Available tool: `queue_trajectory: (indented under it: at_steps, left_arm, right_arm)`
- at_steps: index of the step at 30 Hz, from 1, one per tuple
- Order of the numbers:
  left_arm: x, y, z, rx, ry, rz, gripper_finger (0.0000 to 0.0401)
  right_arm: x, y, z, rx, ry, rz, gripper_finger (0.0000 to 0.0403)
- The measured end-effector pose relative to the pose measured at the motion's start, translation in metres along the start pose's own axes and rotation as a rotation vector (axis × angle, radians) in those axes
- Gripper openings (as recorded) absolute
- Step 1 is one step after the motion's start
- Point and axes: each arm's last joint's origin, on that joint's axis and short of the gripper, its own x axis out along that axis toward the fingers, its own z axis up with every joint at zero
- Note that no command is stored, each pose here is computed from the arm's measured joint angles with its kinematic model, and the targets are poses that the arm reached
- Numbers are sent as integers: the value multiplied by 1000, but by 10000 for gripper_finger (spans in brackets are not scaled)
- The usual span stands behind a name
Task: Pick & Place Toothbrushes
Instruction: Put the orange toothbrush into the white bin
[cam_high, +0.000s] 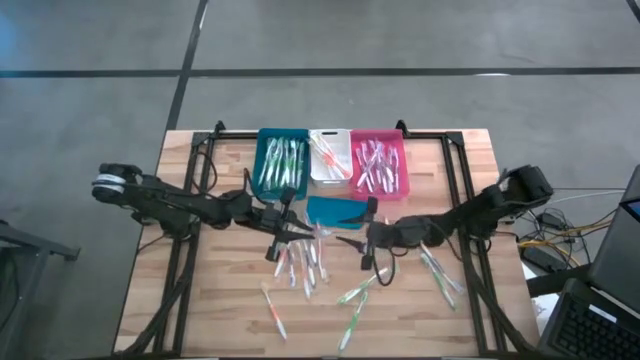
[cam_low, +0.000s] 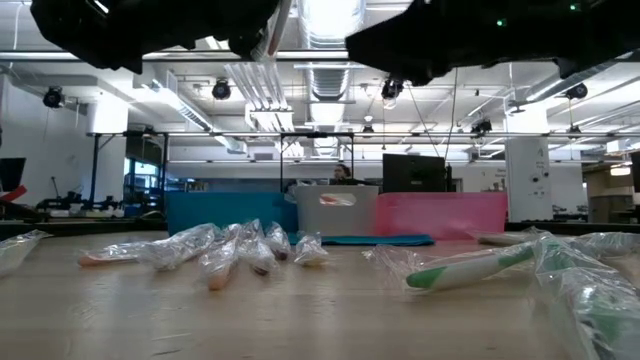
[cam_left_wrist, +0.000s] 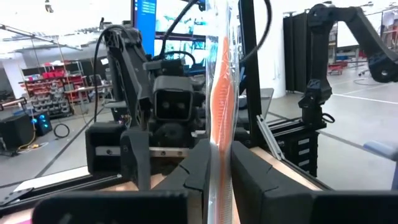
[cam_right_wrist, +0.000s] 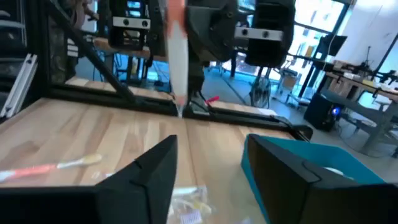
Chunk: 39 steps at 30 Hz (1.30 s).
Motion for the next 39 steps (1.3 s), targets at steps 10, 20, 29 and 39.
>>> queue_trajectory:
  at_steps: [10,20,29,39]
  left_arm:
    - [0,0,0,12,0,0,45]
    - [0,0,2,51,-22,4,45]
    - [-1,2,11,141,-108,24,45]
    - [6,5,20,174,-124,32,45]
  right_arm:
    - [43,14,14,-9,-52,-18,237]
    - [54,16,27,13,-85,-24,222]
    - [59,16,39,-38,-122,-36,179]
    - [64,16,43,-65,-97,-34,107]
